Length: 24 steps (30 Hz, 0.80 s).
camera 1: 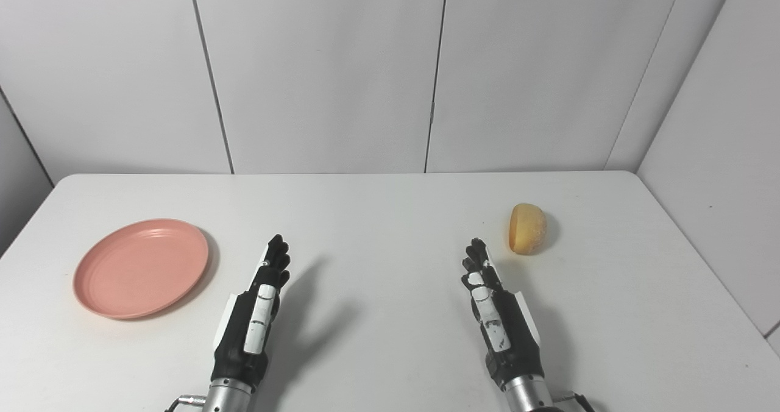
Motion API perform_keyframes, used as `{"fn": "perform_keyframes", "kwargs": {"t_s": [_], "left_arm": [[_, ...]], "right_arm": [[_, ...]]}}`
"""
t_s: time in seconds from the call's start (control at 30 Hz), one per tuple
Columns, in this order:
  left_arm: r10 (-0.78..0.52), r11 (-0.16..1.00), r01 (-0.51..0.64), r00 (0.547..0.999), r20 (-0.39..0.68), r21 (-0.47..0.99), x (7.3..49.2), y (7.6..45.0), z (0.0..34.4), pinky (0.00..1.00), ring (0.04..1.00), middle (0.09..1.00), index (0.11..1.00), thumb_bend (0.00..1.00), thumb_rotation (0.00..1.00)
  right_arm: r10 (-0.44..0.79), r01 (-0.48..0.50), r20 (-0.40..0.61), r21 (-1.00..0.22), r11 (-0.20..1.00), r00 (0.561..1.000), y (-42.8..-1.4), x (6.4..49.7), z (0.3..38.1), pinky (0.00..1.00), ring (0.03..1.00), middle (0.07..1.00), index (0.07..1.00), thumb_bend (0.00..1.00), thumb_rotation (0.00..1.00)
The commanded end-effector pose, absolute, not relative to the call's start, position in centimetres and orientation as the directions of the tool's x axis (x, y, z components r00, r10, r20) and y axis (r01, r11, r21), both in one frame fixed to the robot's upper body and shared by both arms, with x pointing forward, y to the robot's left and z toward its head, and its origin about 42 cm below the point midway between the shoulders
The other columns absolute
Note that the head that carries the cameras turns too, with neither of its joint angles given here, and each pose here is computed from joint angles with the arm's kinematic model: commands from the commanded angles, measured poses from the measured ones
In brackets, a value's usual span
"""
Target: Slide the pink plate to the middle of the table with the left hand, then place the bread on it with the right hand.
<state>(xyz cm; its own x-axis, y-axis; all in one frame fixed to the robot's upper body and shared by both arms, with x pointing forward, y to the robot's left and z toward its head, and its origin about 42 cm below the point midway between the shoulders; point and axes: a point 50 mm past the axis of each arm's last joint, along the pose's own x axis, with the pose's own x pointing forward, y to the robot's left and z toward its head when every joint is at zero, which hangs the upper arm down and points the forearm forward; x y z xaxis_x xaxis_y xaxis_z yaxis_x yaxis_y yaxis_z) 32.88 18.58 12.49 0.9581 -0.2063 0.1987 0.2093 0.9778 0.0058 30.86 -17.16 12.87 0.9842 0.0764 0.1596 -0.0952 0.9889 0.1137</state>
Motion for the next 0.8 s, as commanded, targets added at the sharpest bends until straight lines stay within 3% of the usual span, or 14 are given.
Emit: {"fn": "perform_keyframes", "kwargs": {"t_s": [0.0, 0.77], "left_arm": [[-0.195, 0.98, 0.198, 0.963, 0.188, 0.002, 32.42, 18.53, 11.41, 1.0, 1.0, 1.0, 1.0, 0.71, 1.0], [-0.221, 0.975, 0.223, 0.963, 0.152, 0.006, 32.02, 18.04, 11.48, 1.0, 1.0, 1.0, 1.0, 0.68, 1.0]], "right_arm": [[0.09, -0.118, 0.232, 0.108, 0.987, 0.968, -17.0, 31.29, 14.49, 1.0, 1.0, 1.0, 1.0, 0.55, 0.86], [0.076, -0.107, 0.233, 0.122, 0.987, 0.97, -17.48, 31.9, 14.94, 1.0, 1.0, 1.0, 1.0, 0.57, 0.9]]}}
